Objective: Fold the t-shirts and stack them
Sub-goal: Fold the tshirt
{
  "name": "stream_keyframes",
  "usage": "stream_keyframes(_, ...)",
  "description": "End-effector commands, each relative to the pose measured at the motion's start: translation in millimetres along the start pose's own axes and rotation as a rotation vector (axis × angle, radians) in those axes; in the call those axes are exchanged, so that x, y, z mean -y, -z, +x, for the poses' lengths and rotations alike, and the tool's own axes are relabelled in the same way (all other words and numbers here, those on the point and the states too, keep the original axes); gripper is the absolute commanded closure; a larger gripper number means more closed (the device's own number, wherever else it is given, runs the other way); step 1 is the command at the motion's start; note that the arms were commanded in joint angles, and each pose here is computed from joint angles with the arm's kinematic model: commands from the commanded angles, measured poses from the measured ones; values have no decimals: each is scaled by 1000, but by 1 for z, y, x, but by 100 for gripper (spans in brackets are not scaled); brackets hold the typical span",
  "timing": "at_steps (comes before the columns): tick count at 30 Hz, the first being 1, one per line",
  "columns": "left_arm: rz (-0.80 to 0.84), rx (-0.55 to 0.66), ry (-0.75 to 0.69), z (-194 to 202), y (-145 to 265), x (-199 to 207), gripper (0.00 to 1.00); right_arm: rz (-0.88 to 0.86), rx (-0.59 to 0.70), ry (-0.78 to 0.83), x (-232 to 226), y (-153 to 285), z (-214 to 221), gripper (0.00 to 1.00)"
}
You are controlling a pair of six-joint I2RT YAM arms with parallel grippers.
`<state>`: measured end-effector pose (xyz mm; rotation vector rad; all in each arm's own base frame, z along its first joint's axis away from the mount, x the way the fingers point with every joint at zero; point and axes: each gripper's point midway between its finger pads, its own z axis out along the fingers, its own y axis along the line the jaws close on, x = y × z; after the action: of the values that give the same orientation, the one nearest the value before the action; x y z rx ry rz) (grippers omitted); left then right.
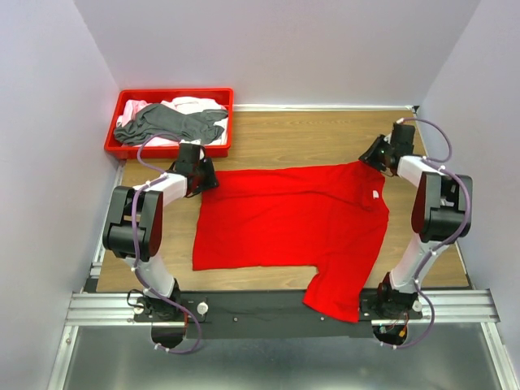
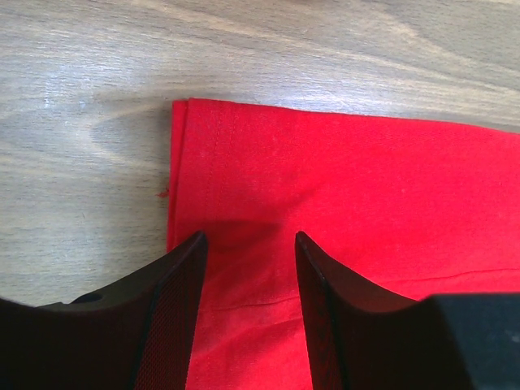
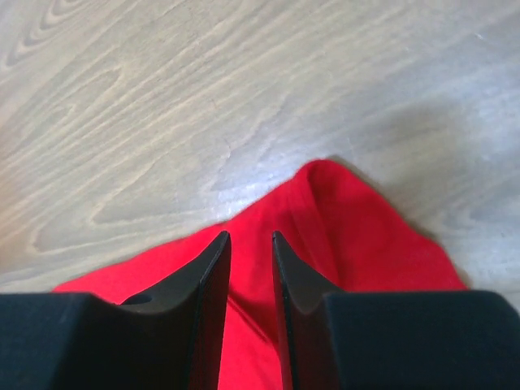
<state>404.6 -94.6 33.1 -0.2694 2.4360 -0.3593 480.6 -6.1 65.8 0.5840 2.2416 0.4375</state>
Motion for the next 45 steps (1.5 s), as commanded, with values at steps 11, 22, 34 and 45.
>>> stream_keyframes(11,-65,-60,-34,20,-2,-11,44,340,20,271,36,-31,-13,66)
stream_keyframes(22,-71,-60,-34,20,-1,-11,44,422,-5,301,50,-34,-4,80)
stream_keyframes(34,-74,-64,-35,23,-1,-13,44,379,44,24,69,-31,-34,99)
stream_keyframes(45,-79,-72,-30,25,-2,-14,44,103,77,-194,55,-14,-65,61)
